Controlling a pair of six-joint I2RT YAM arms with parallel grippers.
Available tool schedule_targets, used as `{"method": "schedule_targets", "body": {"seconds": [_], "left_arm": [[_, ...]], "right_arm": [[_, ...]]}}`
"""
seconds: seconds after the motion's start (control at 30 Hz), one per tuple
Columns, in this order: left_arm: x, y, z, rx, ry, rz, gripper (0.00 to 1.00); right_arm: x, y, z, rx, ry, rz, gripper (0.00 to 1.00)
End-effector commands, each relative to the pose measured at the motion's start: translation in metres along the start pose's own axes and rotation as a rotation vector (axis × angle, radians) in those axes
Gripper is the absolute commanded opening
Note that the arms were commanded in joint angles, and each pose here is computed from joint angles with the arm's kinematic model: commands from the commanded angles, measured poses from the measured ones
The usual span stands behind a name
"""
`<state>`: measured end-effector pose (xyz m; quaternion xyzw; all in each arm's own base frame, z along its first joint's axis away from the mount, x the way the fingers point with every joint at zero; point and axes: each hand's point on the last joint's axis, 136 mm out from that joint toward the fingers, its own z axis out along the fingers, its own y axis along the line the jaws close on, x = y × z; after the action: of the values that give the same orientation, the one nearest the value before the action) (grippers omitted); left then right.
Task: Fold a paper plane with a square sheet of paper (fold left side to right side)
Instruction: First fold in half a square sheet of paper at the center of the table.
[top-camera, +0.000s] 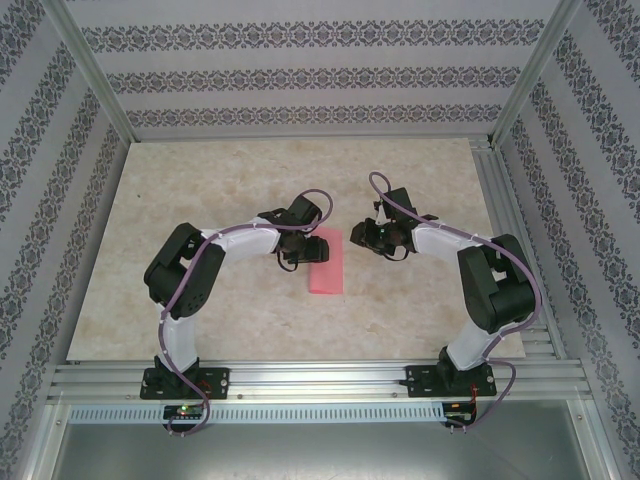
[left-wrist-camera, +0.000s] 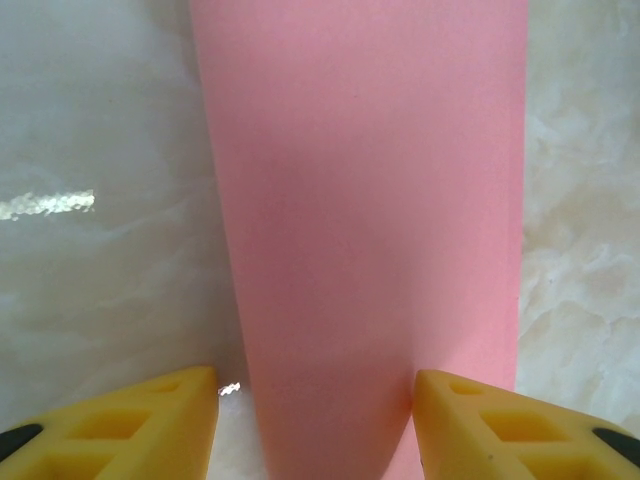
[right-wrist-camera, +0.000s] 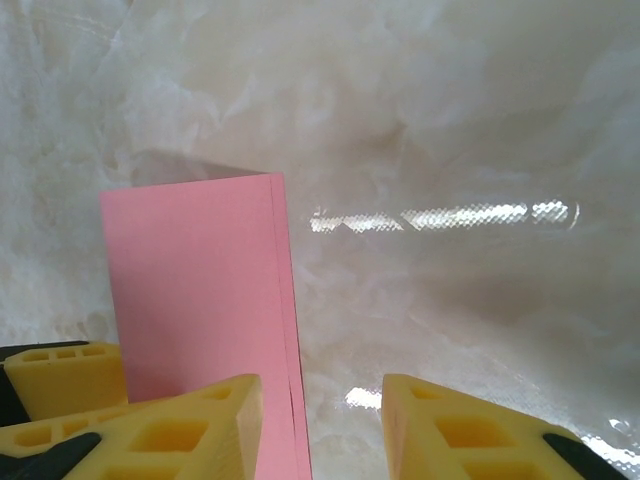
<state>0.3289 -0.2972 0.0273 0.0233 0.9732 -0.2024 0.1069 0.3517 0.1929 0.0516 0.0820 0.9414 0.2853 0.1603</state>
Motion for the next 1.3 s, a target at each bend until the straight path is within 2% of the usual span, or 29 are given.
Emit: {"method": "schedule_targets", "body": {"seconds": [0.0, 0.9, 1.27], "left_arm": [[0.008, -0.007, 0.011, -0.003, 0.033, 0.045, 0.56], [0.009, -0.016, 0.018, -0.004, 0.046, 0.068, 0.59], [0.009, -0.016, 0.019, -0.007, 0.05, 0.067, 0.59]], "right_arm": [[-0.004, 0.005, -0.007, -0.02, -0.028, -0.02, 0.37], [0.005, 0.015, -0.001, -0.047, -0.002, -0.018, 0.34], [0.015, 0.023, 0.011, -0.063, 0.029, -0.013, 0.29]]}}
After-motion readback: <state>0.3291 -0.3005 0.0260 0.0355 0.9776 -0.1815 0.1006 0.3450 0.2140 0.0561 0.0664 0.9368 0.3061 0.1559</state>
